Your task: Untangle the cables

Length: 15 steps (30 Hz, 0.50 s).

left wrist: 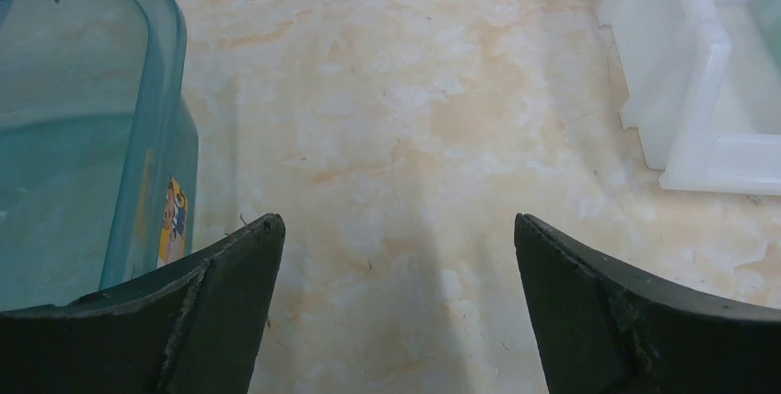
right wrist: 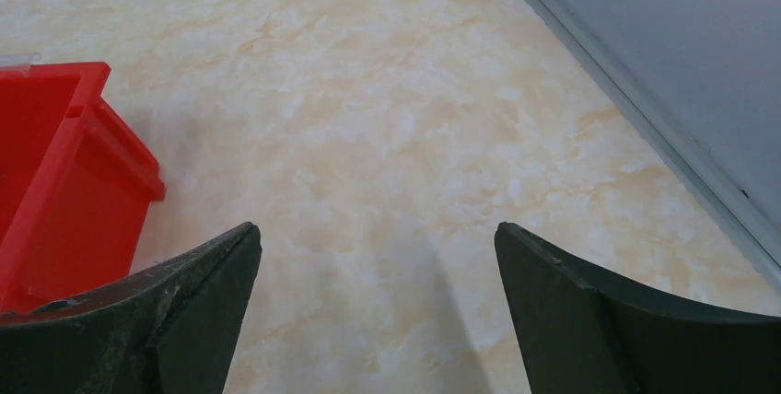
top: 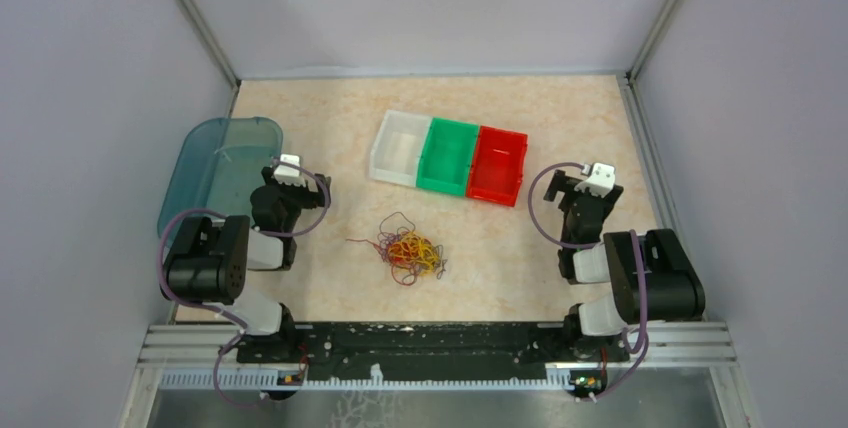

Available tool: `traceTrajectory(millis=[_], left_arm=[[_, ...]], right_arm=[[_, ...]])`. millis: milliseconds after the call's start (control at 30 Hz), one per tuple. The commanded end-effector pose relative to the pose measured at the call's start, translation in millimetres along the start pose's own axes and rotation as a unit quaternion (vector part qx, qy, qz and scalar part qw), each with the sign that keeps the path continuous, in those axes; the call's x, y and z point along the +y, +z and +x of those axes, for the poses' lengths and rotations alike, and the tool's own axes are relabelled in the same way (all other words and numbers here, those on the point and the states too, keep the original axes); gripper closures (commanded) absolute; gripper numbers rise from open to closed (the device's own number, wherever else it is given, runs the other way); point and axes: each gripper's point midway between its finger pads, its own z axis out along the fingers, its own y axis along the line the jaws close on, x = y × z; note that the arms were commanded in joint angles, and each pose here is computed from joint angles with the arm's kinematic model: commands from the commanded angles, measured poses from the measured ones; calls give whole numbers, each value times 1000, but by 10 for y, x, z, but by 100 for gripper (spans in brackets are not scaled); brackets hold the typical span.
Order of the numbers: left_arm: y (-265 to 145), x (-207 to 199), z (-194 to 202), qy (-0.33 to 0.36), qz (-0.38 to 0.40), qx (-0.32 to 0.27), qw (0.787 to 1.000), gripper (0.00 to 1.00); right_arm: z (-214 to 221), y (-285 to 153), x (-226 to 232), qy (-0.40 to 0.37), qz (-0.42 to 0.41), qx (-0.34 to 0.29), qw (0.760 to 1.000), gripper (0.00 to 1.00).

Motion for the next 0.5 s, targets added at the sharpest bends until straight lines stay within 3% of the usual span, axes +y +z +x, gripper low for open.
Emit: traceTrajectory(millis=[0,333,400,467], left_arm=[[9,-4,-50,4,0,-10,1000,0],[-6,33,-126,-4,-12,-24,1000,0],[37,63,-194,-9,-14,-6,1000,0],[119,34,-230,-4,3,36,999,0]], right_arm=[[-179,45,51,9,-8,-32,999,1],[-279,-19,11,13,-5,-47,999,1],[-375,-38,-9,12,18,-46,999,1],[-399,-31,-69,25,47,-7,999,1]])
